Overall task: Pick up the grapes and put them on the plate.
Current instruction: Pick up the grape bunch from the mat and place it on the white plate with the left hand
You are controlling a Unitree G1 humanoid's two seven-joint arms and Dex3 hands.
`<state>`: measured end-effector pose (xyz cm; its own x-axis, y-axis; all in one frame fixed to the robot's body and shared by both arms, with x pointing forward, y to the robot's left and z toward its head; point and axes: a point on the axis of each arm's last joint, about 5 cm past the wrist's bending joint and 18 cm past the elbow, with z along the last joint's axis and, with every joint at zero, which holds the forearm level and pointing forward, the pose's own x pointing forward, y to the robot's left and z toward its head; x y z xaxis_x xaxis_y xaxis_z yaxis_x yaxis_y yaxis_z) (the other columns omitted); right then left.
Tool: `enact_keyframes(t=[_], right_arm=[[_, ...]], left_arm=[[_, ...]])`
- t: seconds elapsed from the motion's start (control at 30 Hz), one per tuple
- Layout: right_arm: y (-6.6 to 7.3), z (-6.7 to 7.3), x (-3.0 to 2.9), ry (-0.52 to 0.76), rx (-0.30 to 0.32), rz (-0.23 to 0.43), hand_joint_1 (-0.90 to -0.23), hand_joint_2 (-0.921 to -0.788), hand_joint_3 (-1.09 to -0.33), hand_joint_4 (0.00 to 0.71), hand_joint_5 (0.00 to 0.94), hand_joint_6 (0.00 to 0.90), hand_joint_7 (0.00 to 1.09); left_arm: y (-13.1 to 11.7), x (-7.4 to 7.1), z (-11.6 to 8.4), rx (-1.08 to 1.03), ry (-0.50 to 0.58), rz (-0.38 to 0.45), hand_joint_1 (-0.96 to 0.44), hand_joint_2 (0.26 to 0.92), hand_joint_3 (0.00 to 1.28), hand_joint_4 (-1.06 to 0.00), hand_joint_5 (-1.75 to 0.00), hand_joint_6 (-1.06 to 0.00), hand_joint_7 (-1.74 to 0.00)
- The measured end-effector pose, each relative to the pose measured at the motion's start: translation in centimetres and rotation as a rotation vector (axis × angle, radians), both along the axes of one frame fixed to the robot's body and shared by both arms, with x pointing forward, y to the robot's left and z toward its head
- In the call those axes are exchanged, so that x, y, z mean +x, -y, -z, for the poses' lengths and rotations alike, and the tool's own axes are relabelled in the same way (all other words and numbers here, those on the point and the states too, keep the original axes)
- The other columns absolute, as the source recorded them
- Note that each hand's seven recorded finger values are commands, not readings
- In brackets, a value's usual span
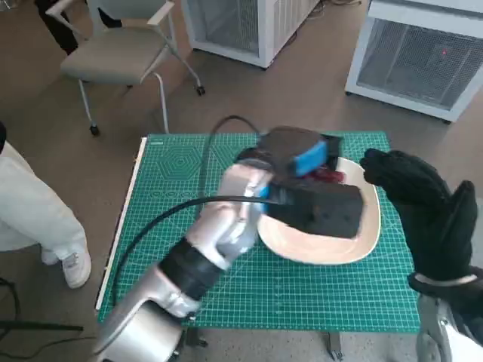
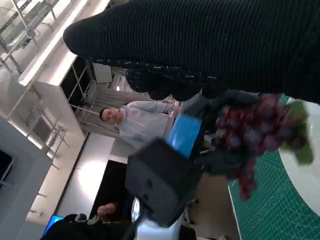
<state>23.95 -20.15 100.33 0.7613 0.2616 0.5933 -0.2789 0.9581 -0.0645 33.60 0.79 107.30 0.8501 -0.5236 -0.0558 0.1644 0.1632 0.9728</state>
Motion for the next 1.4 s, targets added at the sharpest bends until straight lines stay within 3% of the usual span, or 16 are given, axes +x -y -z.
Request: enact_keyframes(t=[0.27,0.67,0.9,1.2,1.4], right_arm=[[0.1,0.1,-0.35,-0.011,0.002,0.009,-0.544,-0.921,-0.565,0.328,0.304,0.158,0.86],[0.2,0.1,-0.69,-0.009,0.009,0.025,-0.541,-0.921,-0.566,0.324,0.310,0.150,0.87],[0.1,0.2,-0.73,-0.013,0.018,0.031,-0.546,-0.921,-0.567,0.322,0.313,0.146,0.88],[0.2,0.5,-0.86,-0.013,0.026,0.040,-0.549,-0.921,-0.565,0.314,0.313,0.142,0.88],[0.2,0.5,-0.85,-0.010,0.028,0.046,-0.545,-0.921,-0.566,0.315,0.315,0.144,0.89]], left_arm=[[1.1,0.2,0.0,0.017,-0.023,0.029,0.40,0.564,0.93,-0.47,-1.68,-0.47,-0.27],[1.5,0.1,0.4,-0.006,-0.026,0.096,0.39,0.603,0.89,-0.44,-1.69,-0.58,-0.22],[1.6,0.1,0.7,-0.019,-0.005,0.116,0.39,0.595,0.94,-0.40,-1.74,-0.54,-0.16],[1.7,0.3,2.2,0.009,-0.069,0.067,0.39,0.605,0.93,-0.39,-1.75,-0.49,-0.11],[1.7,0.4,2.7,-0.007,-0.126,0.061,0.40,0.545,0.99,-0.45,-1.72,-0.46,-0.08]])
